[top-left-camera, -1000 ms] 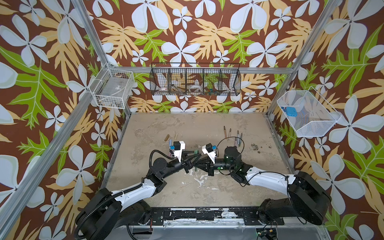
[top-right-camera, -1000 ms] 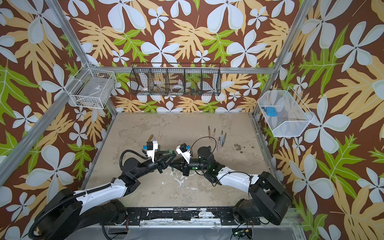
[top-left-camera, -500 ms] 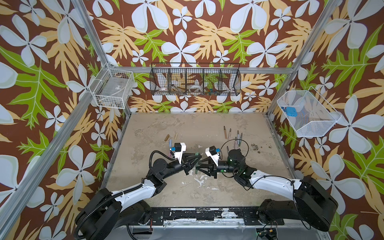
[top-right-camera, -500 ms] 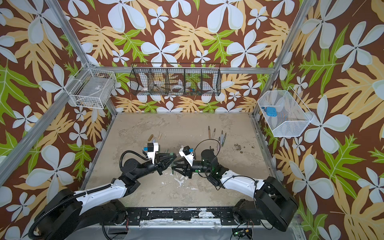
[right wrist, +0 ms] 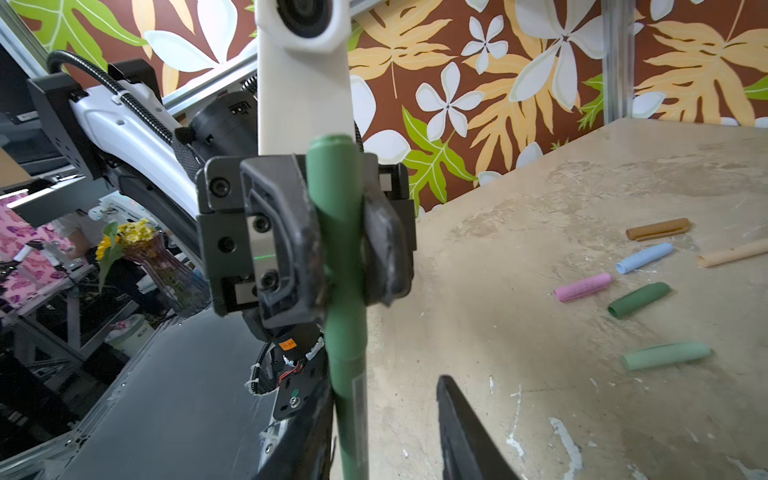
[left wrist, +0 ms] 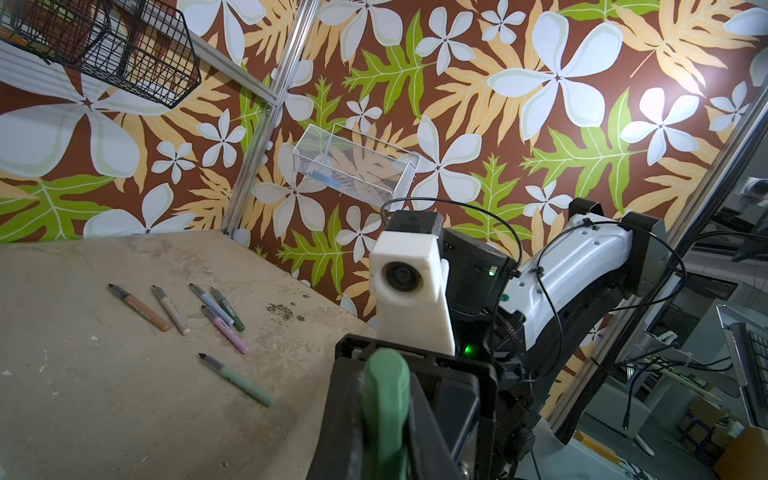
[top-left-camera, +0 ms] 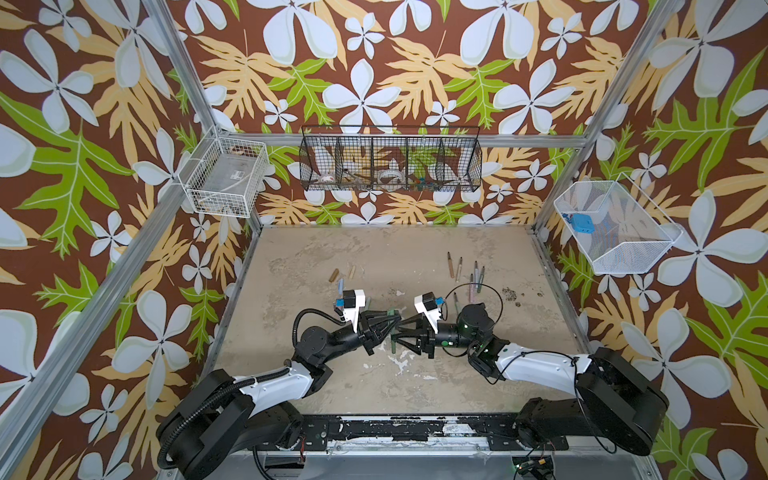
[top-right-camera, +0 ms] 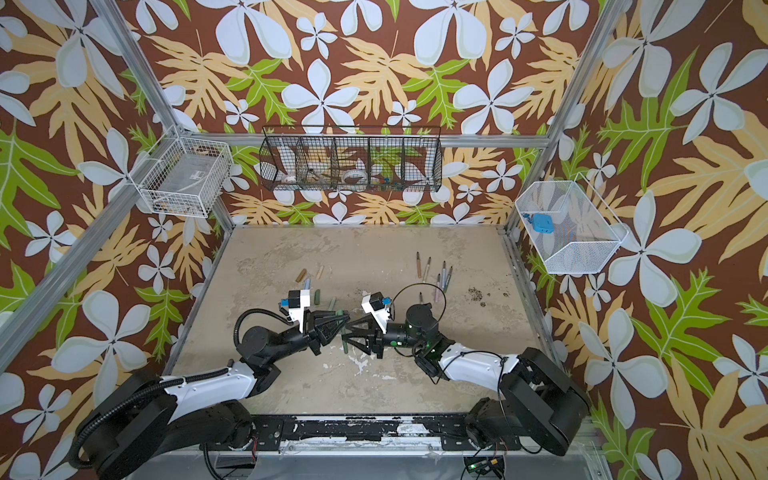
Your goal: Open the pen caps
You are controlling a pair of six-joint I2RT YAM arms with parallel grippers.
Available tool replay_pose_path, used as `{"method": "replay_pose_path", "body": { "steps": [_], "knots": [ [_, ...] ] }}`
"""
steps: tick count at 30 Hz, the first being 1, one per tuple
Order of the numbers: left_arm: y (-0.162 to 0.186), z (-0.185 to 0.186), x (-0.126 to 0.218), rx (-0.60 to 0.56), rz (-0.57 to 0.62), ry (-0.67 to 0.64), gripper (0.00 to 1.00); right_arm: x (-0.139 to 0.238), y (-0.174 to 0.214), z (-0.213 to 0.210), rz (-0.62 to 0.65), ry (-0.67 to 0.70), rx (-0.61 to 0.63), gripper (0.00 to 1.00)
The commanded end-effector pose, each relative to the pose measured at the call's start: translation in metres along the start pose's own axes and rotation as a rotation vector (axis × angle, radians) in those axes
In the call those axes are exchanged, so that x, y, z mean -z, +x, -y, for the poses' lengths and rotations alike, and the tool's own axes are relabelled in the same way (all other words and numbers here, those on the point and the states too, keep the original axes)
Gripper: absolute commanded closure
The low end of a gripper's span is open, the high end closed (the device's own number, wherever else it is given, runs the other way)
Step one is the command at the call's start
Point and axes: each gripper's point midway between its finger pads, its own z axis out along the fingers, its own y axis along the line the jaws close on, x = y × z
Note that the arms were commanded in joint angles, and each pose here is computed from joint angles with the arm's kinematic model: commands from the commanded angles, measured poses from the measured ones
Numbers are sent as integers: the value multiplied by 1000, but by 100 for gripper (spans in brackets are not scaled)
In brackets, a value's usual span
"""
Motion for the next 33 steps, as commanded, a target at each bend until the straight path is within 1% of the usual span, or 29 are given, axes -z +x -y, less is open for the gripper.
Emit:
{"method": "replay_pose_path", "body": {
  "steps": [1, 3, 6, 13, 16, 22, 24, 29, 33],
  "knots": [
    [-15, 10, 2, -21, 73, 38, 100, 0, -12, -9, 52, -44, 15, 63],
    [-15, 10, 2, -15, 76, 41, 100, 0, -12, -11, 56, -61, 13, 64],
    [-16, 11, 2, -2, 87, 51, 100, -2, -13, -13, 59, -89, 0, 69],
    [-16, 13, 3, -8, 94, 61, 100, -6, -11, -16, 58, -121, -13, 72],
    [-15, 12, 2, -7, 93, 58, 100, -8, -11, -18, 54, -135, -12, 78],
    [-14, 10, 2, -6, 89, 54, 100, -17, -7, -26, 35, -177, -5, 79],
    [-13, 10, 2, -4, 86, 53, 100, -17, -7, -26, 39, -172, -2, 82],
    [-12, 8, 1, -2, 83, 48, 100, -15, -9, -25, 50, -150, 14, 100],
    [-11, 5, 0, 7, 83, 43, 100, -15, -8, -20, 51, -120, 16, 100]
  ]
}}
